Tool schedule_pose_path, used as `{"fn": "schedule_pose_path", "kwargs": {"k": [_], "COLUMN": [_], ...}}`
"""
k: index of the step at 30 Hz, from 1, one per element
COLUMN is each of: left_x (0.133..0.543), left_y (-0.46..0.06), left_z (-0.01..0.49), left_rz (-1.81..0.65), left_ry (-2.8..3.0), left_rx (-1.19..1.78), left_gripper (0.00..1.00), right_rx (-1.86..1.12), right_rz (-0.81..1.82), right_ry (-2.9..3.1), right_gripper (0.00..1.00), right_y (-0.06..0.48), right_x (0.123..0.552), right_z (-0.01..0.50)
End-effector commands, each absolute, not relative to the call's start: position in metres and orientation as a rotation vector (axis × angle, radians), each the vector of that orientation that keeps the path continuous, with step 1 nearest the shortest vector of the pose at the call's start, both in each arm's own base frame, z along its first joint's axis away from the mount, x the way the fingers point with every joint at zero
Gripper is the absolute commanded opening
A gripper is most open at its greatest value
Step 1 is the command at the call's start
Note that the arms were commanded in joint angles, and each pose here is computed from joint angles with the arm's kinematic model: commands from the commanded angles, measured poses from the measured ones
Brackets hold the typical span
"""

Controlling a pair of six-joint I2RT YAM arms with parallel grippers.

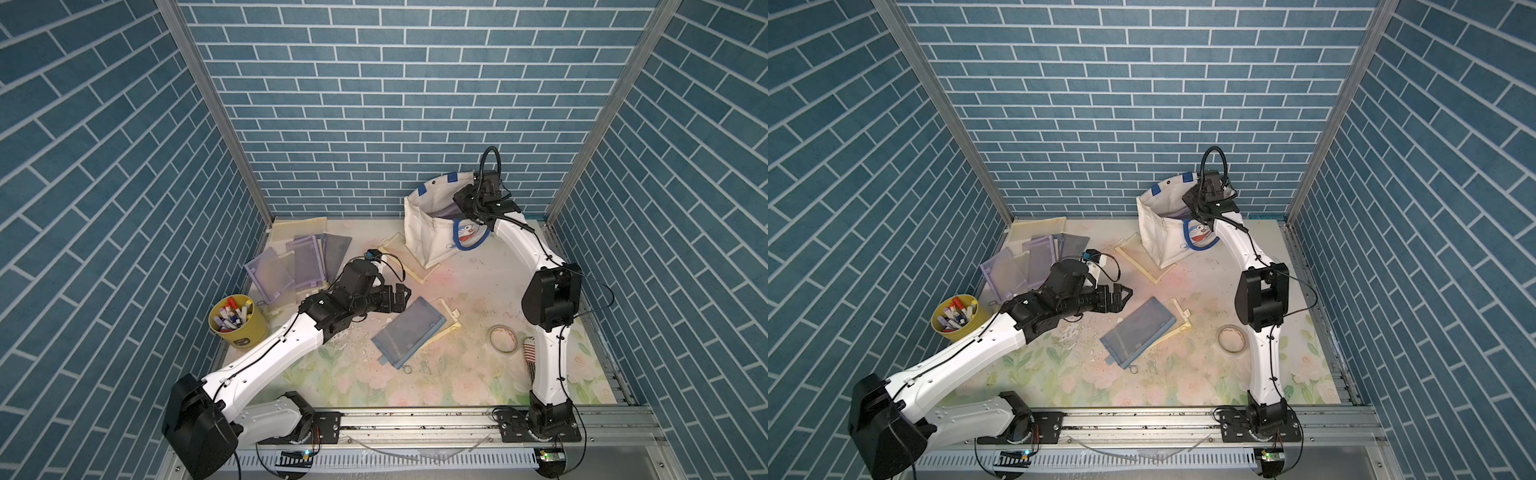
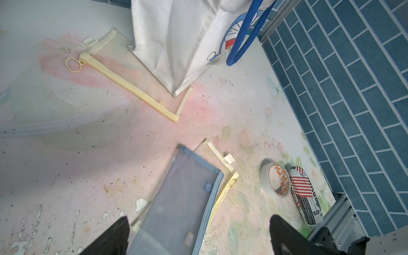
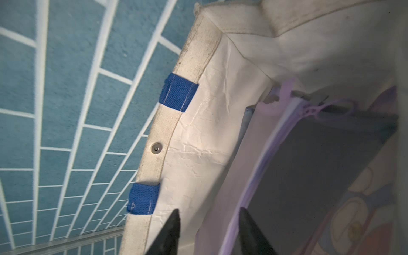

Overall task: Put the pencil pouch into the canvas bag
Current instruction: Place the pencil pouch in the canvas bag.

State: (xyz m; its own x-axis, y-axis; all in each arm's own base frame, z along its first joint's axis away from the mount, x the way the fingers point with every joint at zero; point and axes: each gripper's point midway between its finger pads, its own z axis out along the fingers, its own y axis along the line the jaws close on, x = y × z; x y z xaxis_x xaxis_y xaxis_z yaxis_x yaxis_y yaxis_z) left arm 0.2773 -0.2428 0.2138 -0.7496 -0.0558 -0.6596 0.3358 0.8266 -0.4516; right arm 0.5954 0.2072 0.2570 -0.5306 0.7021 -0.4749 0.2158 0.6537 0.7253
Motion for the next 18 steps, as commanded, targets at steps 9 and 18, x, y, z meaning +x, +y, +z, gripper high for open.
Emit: {"fn": "schedule_pose_path", "kwargs": {"k": [9, 18], "left_x": [0.272, 0.266], "left_y": [-0.224, -0.208], "left_z": [0.196, 0.156], "left_rz": [-0.644, -0.696], "left_ry": [2.384, 2.529], "left_rx": [0.155, 0.06], "left_gripper": [0.99, 0.99], "right_rx": [0.454, 0.201], "right_rz": [0.693, 0.634], "right_ry": [2.071, 2.309], "right_gripper": [0.68, 0.68], "right_y": [0.195, 0.193], "right_x": [0.544, 0.41], "right_z": [0.347, 0.301]}}
